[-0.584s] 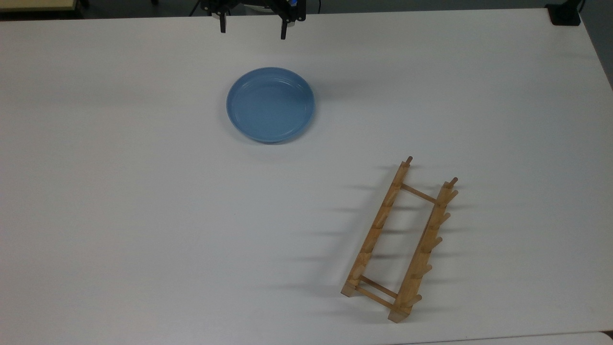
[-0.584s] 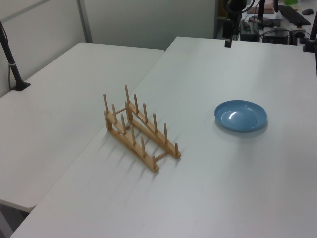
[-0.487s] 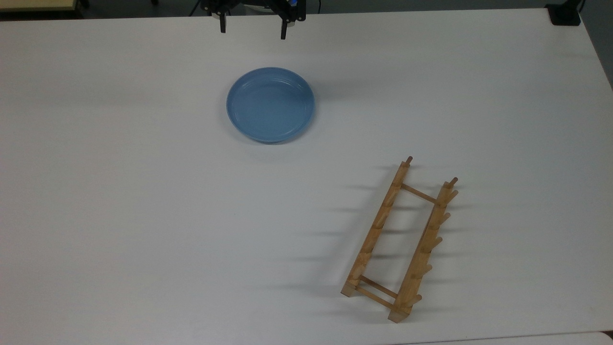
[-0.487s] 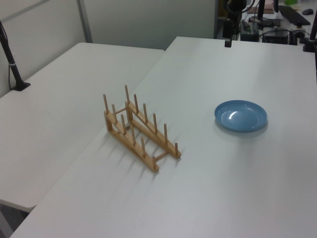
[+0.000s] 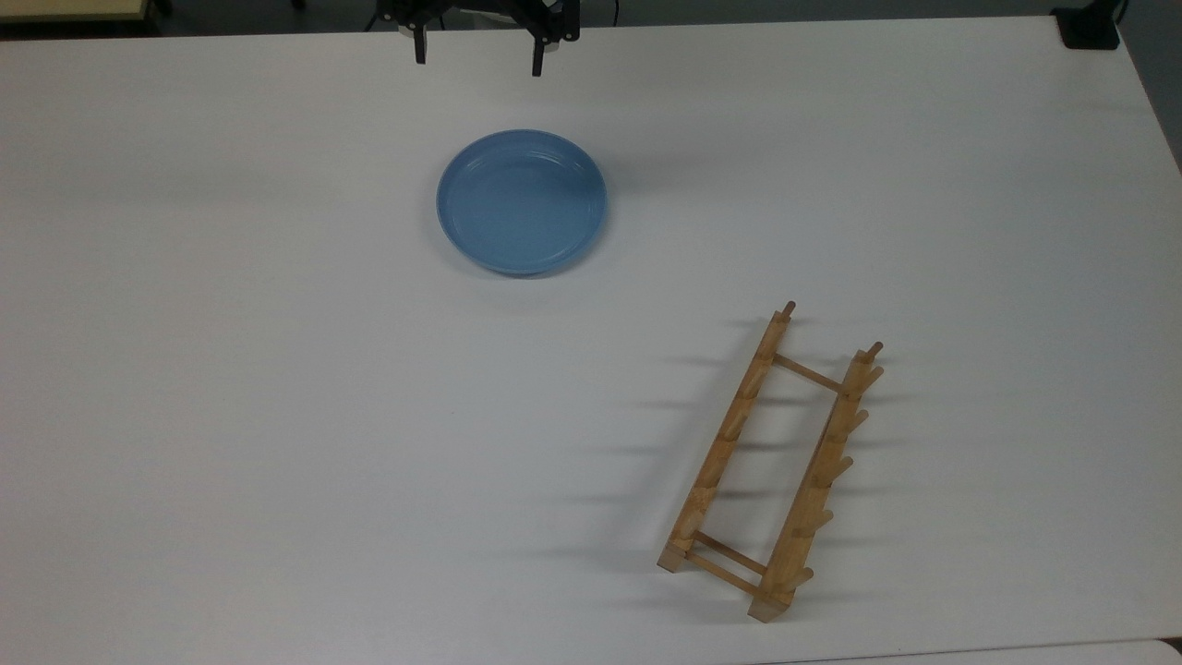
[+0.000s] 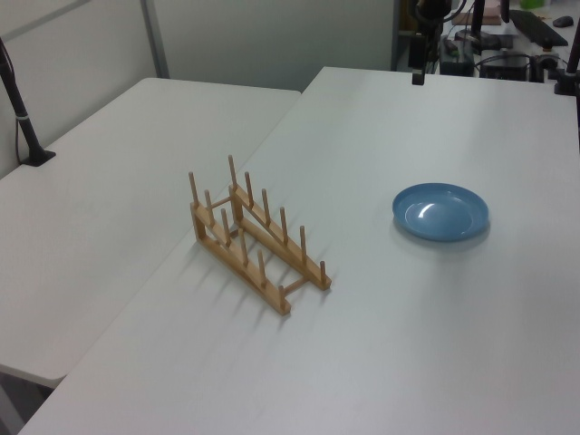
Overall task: Place plate in plate rack
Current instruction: 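Move the open gripper down toward the rim of the light blue plate, then close the gripper on the plate rim and tilt the plate up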
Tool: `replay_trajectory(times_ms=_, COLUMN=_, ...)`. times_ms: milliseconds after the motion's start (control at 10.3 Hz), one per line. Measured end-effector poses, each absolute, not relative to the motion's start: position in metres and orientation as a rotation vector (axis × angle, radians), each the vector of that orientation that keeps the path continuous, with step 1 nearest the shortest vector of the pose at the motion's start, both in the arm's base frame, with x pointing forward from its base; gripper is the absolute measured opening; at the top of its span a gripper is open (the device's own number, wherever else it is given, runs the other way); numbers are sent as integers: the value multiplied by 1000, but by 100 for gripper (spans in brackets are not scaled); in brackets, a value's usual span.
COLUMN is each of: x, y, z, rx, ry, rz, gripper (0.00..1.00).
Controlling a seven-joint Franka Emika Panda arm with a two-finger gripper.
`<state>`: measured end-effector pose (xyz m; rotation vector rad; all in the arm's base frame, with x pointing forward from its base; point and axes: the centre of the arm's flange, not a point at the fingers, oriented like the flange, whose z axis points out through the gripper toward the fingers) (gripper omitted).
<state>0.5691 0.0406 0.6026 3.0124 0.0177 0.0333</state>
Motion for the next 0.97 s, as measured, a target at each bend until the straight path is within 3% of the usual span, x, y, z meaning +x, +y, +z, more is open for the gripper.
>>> replay_trajectory(times_ms=195, x=568, y=39, z=580, rx=3002, ry=216, rz=-51, gripper=100)
replay_trajectory(times_ms=681, x=590, y=-24, z=428, rx=2956, ry=667, rz=-312, gripper=96)
replay_trajectory(times_ms=973, x=600, y=-35, z=363, rx=2924, ry=731, rz=-399, gripper=74)
